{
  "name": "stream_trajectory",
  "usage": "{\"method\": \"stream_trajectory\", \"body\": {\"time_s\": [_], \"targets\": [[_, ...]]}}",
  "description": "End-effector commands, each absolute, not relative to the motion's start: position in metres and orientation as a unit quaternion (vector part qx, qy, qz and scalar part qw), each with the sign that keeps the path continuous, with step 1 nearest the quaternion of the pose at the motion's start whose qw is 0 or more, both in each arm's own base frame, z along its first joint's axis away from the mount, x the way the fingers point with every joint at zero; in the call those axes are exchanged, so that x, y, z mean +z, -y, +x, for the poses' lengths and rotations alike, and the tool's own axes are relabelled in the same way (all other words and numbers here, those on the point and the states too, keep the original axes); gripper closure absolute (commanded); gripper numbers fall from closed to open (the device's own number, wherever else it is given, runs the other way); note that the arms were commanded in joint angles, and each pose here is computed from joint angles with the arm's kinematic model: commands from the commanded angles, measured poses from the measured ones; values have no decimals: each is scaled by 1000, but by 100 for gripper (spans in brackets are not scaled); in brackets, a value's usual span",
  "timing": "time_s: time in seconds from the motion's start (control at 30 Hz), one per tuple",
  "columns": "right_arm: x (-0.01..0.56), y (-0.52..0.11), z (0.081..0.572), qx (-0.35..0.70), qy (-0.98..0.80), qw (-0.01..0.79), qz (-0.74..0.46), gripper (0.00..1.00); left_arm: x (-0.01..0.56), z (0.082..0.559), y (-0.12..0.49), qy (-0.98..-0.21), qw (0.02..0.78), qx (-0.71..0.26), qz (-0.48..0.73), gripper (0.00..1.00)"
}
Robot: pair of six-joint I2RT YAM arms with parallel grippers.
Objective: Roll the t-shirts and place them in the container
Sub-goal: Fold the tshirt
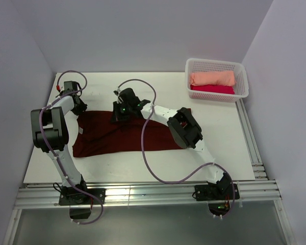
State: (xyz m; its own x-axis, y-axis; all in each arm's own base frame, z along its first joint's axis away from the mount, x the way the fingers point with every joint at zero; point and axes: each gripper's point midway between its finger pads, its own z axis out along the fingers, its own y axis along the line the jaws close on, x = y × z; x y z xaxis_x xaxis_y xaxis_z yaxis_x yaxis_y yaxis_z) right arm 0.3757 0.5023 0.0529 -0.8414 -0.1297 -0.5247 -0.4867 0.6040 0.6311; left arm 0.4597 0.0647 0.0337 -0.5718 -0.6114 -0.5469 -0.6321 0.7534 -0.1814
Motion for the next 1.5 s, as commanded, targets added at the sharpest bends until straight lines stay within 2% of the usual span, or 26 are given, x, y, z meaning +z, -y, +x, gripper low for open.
{"method": "stream_trajectory", "body": {"time_s": [0.0, 0.3, 1.1, 1.37, 1.4, 1.47], "targets": [[87, -515, 373, 436, -842, 244, -203, 99, 40, 461, -69, -882, 314, 21, -349, 70], [120, -502, 360, 448, -822, 270, -226, 100, 43, 461, -70, -881, 317, 24, -350, 70], [104, -468, 292, 487, -798, 244, -258, 99, 41, 458, -76, -879, 313, 42, -357, 69], [90, -451, 278, 473, -809, 238, -256, 92, 44, 455, -80, -876, 317, 51, -361, 68], [88, -450, 278, 470, -811, 237, -255, 90, 45, 456, -80, -875, 317, 50, -361, 68], [81, -446, 276, 461, -818, 234, -252, 79, 45, 456, -80, -876, 317, 50, -361, 69]]}}
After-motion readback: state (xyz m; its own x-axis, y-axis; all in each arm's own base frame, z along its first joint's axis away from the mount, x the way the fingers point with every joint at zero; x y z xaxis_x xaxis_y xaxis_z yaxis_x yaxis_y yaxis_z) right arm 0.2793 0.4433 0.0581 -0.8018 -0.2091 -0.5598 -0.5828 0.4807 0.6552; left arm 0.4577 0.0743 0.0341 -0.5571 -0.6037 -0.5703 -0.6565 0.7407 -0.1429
